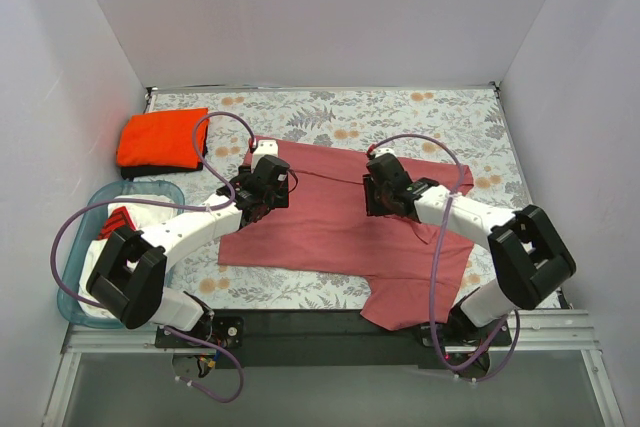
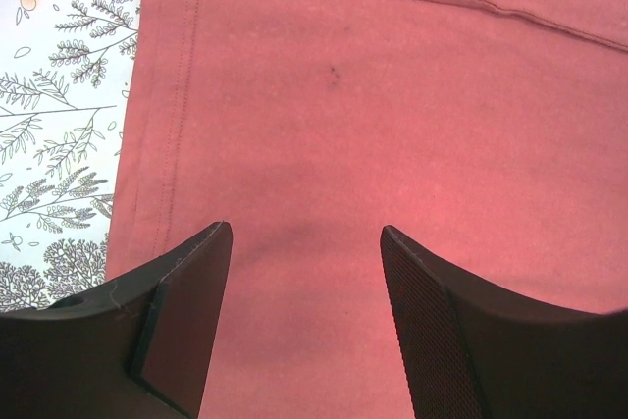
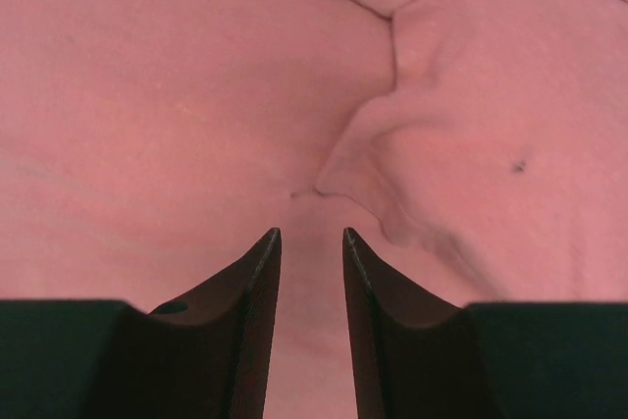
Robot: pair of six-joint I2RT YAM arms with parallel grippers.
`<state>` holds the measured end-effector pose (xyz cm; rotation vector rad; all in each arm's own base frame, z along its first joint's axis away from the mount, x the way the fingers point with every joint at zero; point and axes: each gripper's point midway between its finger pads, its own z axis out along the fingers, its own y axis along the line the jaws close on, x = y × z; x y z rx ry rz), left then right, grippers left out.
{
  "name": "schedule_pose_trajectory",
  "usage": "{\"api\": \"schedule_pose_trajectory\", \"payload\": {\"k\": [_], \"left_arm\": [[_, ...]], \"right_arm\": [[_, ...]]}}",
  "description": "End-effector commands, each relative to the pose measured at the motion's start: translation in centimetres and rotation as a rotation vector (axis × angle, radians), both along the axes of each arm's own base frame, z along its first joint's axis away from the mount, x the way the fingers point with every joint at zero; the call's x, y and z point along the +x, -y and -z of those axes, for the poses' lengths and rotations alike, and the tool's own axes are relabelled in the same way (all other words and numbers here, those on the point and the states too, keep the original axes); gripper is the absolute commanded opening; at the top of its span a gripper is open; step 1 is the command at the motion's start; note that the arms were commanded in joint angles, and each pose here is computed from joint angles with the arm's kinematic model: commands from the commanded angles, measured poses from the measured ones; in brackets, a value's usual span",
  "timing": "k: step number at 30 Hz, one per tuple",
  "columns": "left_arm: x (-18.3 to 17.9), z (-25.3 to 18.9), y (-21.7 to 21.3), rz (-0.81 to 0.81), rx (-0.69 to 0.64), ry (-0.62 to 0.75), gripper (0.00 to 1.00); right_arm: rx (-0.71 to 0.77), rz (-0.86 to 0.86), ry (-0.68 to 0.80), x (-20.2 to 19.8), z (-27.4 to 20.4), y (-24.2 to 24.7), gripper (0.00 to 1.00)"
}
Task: Fold and stack the t-shirts
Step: Fold the tshirt
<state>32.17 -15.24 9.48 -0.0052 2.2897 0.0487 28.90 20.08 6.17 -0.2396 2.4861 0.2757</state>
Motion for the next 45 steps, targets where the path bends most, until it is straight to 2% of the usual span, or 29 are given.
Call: {"api": "schedule_pose_trajectory", "payload": {"k": [1,18,21,24,25,27,34,45], "left_arm": [[0.9,-1.7,0.2,-0.02,-0.013,0.04,0.61],[0.8,-1.8,0.5,-0.012,-0.027,0.033,0.61],[0.7,-1.7,0.5,-0.012,-0.025,0.031,0.61],[0.8,-1.7,0.4,-0.015,-0.024,0.031,0.61],[0.8,-1.7,0.4,-0.014,-0.026,0.032,0.61],[0.7,-1.7,0.4,-0.014,-0.024,0.03,0.61],[0.7,-1.4,0.4,-0.013,-0.02,0.023,0.61],[0.7,-1.2,0.4,-0.011,-0.016,0.013,0.61]], "right_arm": [[-0.039,0.072,0.092,2.4,-1.4,-1.1,0.38],[-0.154,0.14,0.025,3.2,2.7,-1.6,0.32],[-0.163,0.146,0.025,3.3,2.8,-1.4,0.26],[-0.185,0.171,0.04,3.4,2.5,-0.7,0.14],[-0.189,0.176,0.042,3.4,2.4,-0.6,0.07],[-0.184,0.178,0.047,3.4,2.0,-0.5,0.02],[-0.127,0.119,0.021,2.7,0.6,-1.8,0.01],[-0.118,0.066,-0.045,2.1,-0.3,-2.8,0.01]]}}
